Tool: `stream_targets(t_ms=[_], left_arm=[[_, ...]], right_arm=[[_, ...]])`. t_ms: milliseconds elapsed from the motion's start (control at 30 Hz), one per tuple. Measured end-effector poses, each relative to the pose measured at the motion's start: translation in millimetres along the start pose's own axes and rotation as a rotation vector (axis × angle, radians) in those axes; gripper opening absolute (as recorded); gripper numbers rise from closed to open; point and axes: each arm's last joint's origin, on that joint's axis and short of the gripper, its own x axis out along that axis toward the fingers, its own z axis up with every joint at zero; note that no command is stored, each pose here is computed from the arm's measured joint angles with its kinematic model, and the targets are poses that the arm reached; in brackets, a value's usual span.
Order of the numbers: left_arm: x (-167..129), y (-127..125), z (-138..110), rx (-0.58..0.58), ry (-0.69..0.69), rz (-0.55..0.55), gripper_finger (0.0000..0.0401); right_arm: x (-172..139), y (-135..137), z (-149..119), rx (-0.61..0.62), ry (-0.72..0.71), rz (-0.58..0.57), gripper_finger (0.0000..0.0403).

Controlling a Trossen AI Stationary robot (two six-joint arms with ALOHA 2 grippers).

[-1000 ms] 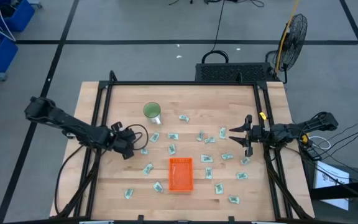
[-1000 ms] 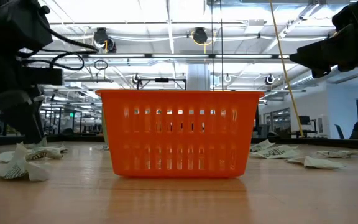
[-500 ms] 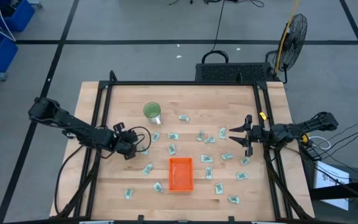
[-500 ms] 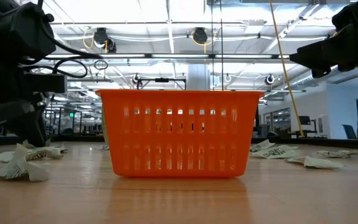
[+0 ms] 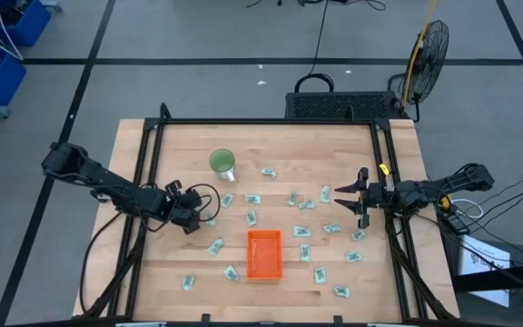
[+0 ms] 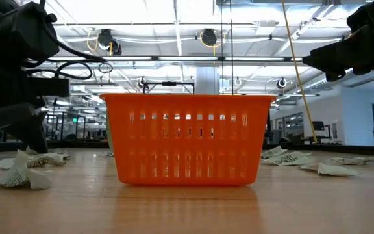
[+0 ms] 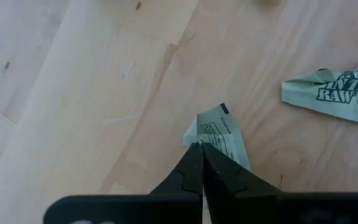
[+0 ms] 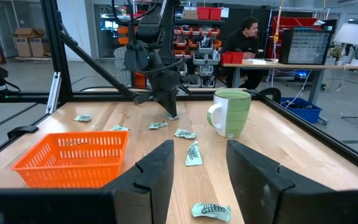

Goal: Pick and place Stevia / Truvia into bins
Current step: Put the stevia packet into the orange basket

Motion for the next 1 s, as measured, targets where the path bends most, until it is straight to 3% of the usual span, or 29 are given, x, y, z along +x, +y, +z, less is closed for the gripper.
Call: stream_targets(t_ms=[200, 400, 633, 767, 1000], left_arm=[[-2, -8, 13, -0.003, -0.127, -0.066, 0.0003], [-22, -22, 45, 0.022, -0.289, -0.14, 0.0003], [-55, -45, 92, 0.112, -0.565, -0.388, 0.0002], [-49, -64, 104, 0.187, -0.58, -0.489, 0.0003], [-20, -95, 130, 0.308, -0.502, -0.511, 0.0007]], right_arm=[[0, 0, 0, 0.0, 0.0, 0.001, 0.0142], [0, 0, 0, 0.0, 0.0, 0.0, 0.0142], [0, 0, 0, 0.0, 0.0, 0.001, 0.0141], [0, 0, 0, 0.0, 0.0, 0.0, 0.0142], [0, 0, 0, 0.0, 0.0, 0.0, 0.0141]])
